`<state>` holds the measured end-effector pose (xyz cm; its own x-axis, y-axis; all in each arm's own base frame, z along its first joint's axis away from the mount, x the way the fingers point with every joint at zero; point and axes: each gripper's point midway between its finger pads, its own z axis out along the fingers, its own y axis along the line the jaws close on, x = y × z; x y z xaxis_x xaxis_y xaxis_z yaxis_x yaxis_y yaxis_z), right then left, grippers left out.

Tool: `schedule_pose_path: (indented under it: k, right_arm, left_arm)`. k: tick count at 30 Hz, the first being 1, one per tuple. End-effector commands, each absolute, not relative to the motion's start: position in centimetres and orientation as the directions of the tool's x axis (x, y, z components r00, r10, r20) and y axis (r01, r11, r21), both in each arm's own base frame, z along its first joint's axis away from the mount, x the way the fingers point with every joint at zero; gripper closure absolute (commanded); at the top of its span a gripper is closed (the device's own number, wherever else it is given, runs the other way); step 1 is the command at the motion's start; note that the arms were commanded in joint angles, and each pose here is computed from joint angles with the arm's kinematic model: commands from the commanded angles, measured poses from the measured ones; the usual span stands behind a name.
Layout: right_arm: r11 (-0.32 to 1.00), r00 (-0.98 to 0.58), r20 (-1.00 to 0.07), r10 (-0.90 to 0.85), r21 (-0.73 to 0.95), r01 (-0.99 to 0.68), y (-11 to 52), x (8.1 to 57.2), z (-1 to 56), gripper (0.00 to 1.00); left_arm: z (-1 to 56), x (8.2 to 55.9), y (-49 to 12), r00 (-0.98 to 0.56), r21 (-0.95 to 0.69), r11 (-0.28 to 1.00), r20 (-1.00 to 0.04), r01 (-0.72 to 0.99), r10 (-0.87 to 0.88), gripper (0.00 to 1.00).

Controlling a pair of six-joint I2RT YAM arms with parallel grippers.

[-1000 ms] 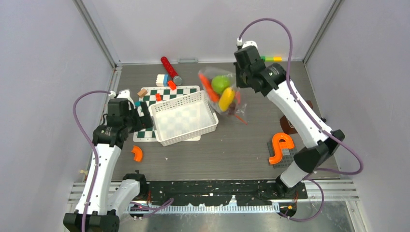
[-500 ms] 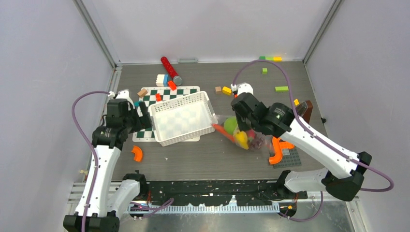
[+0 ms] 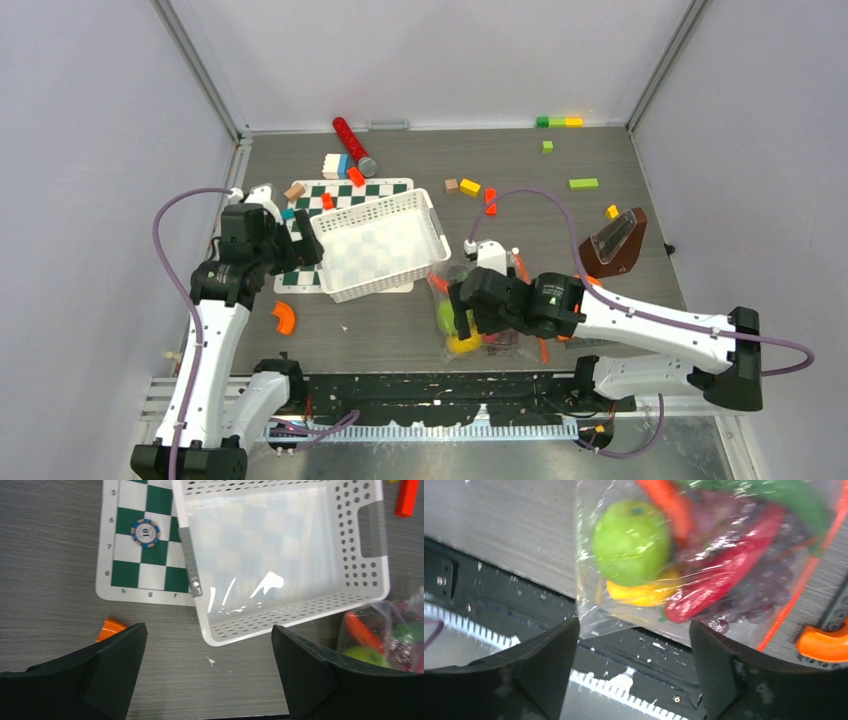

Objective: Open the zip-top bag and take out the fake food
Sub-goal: Place the zipper food storage bag at the center of the board, then pick up the zipper food storage bag at the center of the board.

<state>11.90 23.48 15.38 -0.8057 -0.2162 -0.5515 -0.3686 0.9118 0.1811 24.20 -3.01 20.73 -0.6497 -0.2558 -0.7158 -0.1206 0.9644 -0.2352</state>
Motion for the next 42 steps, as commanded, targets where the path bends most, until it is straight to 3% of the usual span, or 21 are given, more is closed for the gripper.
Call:
schedule_pose_path:
  k: [1, 5, 9, 13, 21, 26, 42]
  right_arm:
    - [0.975, -0.702, -0.71, 0.047, 0.186, -0.124, 19.9, 15.6, 20.1, 0.05]
    - [0.974, -0.661, -0.726, 0.186, 0.223, 0.029, 16.4, 16.8, 21.2, 0.01]
    - [0.93, -0.651, -0.664, 0.367, 0.278, 0.241, 12.0, 18.9, 19.1, 0.0]
    - [0.89, -0.665, -0.594, 0.453, 0.347, 0.295, 10.8, 21.5, 17.5, 0.01]
    - [0.817, -0.694, -0.489, 0.528, 0.516, 0.257, 11.6, 30.1, 13.9, 0.05]
    - [0.776, -0.732, -0.421, 0.536, 0.587, 0.231, 12.3, 32.7, 11.4, 0.19]
    - [0.763, -0.85, -0.279, 0.447, 0.615, 0.199, 13.8, 31.5, 5.4, 0.25]
  left_arm:
    - [24.7, 25.5, -6.5, -0.604, -0.372, 0.927, -0.751, 0.051, -0.268, 0.0]
    - [27.2, 25.9, -9.1, -0.584, -0.437, 0.884, -0.766, 0.165, -0.269, 0.0]
    - [27.9, 25.9, -11.3, -0.579, -0.401, 0.887, -0.789, 0.228, -0.208, 0.0]
    - [27.5, 25.1, -13.5, -0.597, -0.39, 0.876, -0.787, 0.284, -0.156, 0.0]
    - [27.0, 23.3, -13.4, -0.602, -0.379, 0.874, -0.787, 0.304, -0.132, 0.0]
    - [26.4, 22.9, -13.2, -0.61, -0.378, 0.875, -0.782, 0.302, -0.127, 0.0]
    - [25.9, 22.7, -13.5, -0.612, -0.373, 0.867, -0.784, 0.33, -0.105, 0.01]
